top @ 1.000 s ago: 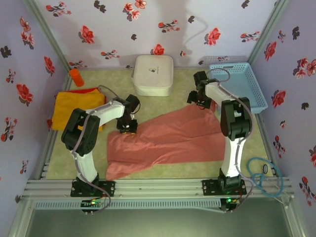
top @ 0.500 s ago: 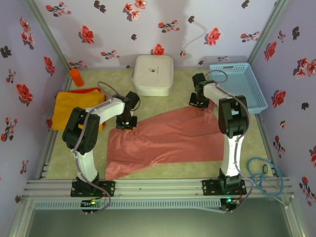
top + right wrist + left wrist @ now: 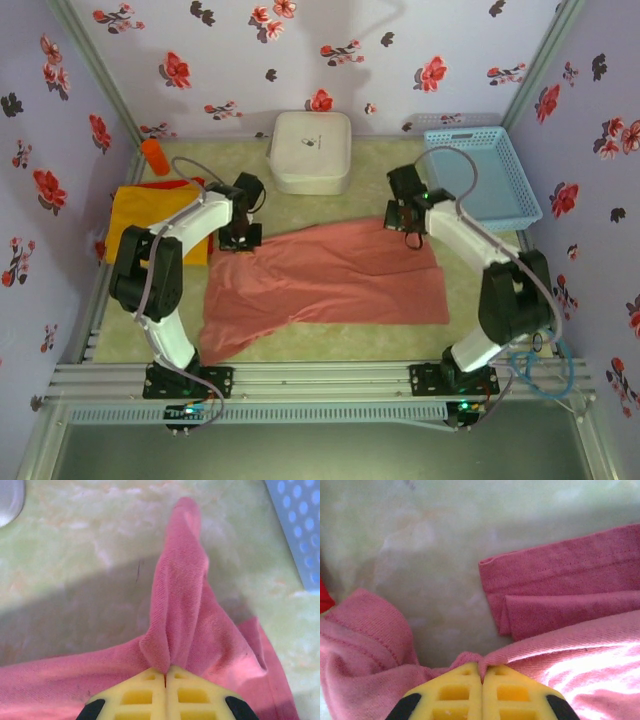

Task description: Fold and stack the t-shirts

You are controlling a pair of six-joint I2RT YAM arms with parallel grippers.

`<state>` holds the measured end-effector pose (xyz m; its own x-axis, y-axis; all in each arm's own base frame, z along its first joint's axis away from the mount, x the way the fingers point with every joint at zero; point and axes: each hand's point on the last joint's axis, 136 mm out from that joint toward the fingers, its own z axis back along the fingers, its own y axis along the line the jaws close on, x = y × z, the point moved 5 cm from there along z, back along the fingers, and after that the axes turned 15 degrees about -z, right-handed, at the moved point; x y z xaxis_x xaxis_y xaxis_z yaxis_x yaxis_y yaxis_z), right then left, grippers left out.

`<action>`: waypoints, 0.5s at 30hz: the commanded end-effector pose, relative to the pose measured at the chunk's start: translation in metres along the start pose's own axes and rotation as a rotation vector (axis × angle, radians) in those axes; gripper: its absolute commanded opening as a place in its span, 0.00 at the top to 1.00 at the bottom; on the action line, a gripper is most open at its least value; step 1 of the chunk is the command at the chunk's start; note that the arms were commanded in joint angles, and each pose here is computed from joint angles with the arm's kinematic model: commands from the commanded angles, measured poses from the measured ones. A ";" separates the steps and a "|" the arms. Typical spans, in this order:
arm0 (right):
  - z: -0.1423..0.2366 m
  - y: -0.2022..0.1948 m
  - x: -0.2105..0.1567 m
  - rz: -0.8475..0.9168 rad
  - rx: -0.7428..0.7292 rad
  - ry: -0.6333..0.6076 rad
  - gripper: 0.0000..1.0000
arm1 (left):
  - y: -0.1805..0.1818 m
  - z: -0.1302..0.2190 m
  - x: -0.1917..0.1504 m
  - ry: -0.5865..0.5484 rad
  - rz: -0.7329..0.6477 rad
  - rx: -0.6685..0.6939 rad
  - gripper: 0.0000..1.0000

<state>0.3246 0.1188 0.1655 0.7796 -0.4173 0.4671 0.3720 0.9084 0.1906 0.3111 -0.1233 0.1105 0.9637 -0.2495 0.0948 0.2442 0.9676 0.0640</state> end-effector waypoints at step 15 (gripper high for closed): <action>0.030 -0.094 -0.093 -0.153 -0.163 -0.102 0.51 | 0.009 -0.006 -0.035 0.017 0.074 0.005 1.00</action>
<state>0.1833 0.0780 0.0964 0.7291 -0.5138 0.4521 0.5447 0.8356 0.0711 0.2837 -0.1107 0.0966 0.9771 -0.2002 0.0718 0.1962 0.9788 0.0583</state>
